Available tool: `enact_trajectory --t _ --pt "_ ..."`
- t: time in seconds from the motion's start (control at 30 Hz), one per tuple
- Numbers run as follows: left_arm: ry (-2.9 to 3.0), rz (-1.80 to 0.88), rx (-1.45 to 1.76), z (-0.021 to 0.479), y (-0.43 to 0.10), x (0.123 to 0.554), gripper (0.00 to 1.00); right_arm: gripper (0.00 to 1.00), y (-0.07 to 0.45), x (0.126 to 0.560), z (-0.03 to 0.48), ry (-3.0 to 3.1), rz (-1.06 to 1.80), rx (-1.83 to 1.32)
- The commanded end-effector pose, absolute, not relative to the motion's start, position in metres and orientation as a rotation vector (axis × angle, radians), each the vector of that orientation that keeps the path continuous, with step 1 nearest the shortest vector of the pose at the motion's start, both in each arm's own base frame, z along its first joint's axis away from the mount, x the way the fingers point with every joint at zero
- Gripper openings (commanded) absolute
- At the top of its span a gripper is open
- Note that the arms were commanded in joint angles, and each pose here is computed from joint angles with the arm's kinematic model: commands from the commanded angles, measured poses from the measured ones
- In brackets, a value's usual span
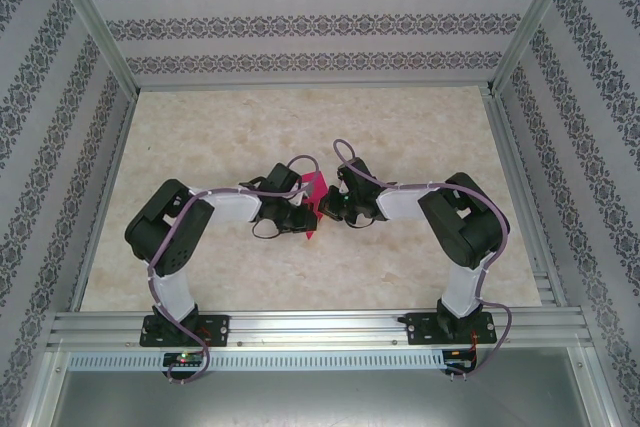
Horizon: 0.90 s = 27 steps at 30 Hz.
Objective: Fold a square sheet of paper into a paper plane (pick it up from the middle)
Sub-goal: Third fold the triangle at the center of the table.
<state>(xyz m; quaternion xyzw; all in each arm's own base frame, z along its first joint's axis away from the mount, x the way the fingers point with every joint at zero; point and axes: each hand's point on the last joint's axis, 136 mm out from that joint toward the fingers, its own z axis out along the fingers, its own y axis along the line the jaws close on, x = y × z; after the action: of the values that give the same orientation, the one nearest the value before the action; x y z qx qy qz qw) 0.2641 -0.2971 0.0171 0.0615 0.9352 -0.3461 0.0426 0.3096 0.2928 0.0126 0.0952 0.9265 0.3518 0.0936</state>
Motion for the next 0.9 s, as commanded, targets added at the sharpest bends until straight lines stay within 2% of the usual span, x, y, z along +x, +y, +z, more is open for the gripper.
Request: enact_trajectory --t 0.0,0.43,0.67,0.87 --pt "2.987 -0.900 0.204 -0.013 -0.269 0.232 0.03 0.01 0.272 0.299 -0.020 2.852 0.906 0.335" --pt "2.990 -0.831 0.394 -0.004 -0.254 0.197 0.02 0.00 0.266 0.299 -0.022 2.867 0.874 0.350" --pt "2.791 -0.925 0.329 0.046 -0.277 0.233 0.02 0.01 0.272 0.301 -0.012 2.839 0.922 0.329" --pt "2.771 -0.890 0.245 0.041 -0.283 0.253 0.01 0.01 0.279 0.306 0.001 2.802 0.964 0.293"
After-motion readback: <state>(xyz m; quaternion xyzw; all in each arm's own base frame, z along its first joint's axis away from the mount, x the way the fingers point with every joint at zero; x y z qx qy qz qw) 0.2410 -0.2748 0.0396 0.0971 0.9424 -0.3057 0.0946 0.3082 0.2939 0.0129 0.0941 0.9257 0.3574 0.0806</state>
